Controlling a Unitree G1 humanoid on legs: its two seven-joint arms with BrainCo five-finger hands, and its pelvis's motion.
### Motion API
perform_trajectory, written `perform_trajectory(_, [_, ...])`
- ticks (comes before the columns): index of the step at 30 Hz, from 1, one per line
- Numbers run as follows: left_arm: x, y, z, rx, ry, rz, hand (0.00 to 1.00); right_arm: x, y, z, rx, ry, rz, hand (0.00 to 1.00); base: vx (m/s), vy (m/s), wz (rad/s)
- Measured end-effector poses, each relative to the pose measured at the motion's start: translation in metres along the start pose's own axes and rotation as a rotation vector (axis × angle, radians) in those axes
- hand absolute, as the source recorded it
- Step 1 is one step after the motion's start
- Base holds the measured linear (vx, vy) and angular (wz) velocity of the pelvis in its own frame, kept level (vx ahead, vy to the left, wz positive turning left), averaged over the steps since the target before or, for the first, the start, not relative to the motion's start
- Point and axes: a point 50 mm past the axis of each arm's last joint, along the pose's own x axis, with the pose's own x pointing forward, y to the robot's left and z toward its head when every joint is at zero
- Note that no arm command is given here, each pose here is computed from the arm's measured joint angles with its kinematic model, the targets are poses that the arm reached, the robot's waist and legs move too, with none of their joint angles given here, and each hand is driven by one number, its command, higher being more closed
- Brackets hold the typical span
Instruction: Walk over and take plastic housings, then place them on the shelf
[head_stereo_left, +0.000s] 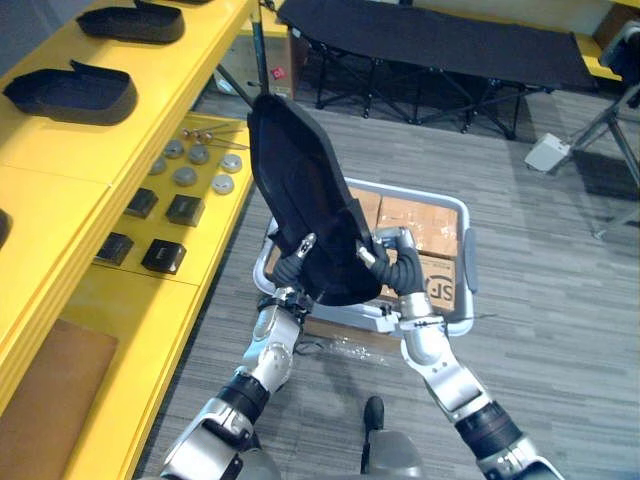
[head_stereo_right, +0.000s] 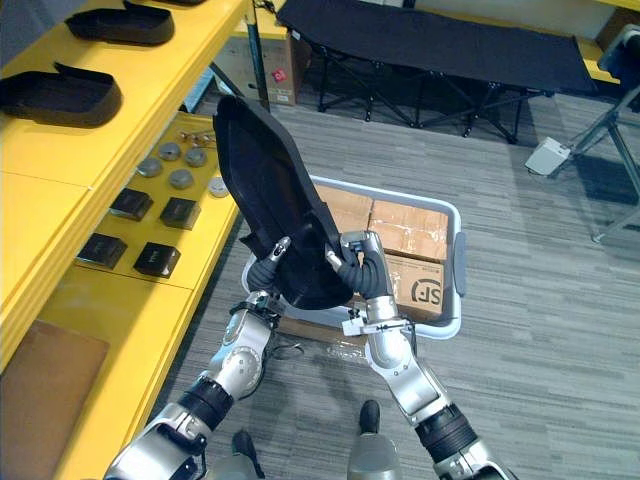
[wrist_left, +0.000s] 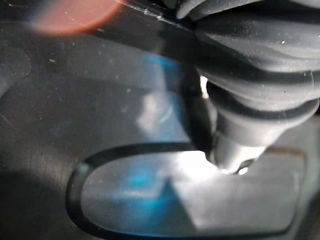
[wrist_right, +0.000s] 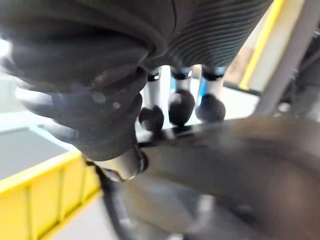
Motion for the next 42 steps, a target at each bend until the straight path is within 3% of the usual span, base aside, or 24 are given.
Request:
perform_trajectory(3, [-0.005, -0.008, 0.016, 0.105, -0.092, 0.018, 1.00, -0.019, 0.001, -0.015, 0.065, 0.115, 0.004, 0.00, 0.03, 0.011, 0.08])
perform_trajectory(10, [-0.020, -0.013, 0.020, 0.269, -0.162, 0.097, 1.00, -0.029, 0.000, -0.016, 0.415, 0.168, -0.012, 0.00, -0.01, 0.008, 0.02])
perform_trajectory(15, [-0.030, -0.001, 0.015, 0.362, -0.161, 0.162, 1.00, -0.023, -0.008, 0.000, 0.471, 0.094, -0.054, 0.00, -0.04, 0.004, 0.04])
perform_trajectory(23, [-0.050, 0.018, 0.038, 0.566, -0.298, 0.302, 1.00, -0.021, -0.042, 0.001, 0.542, 0.056, -0.230, 0.00, 0.00, 0.002, 0.02])
perform_trajectory(28, [-0.059, 0.027, 0.055, 0.700, -0.396, 0.384, 1.00, -0.027, -0.074, 0.013, 0.764, -0.090, -0.276, 0.00, 0.00, 0.000, 0.00])
perform_trajectory(33, [-0.073, 0.052, 0.065, 0.653, -0.397, 0.485, 1.00, -0.054, -0.110, -0.002, 0.738, -0.055, -0.449, 0.00, 0.00, 0.005, -0.03])
perform_trajectory(37, [-0.090, 0.052, 0.079, 0.523, -0.447, 0.466, 1.00, -0.091, -0.117, -0.031, 0.608, 0.194, -0.612, 0.00, 0.00, 0.014, -0.11])
perform_trajectory(42, [-0.102, 0.046, 0.086, 0.501, -0.484, 0.454, 1.00, -0.097, -0.106, -0.043, 0.541, 0.308, -0.526, 0.00, 0.00, 0.011, 0.03])
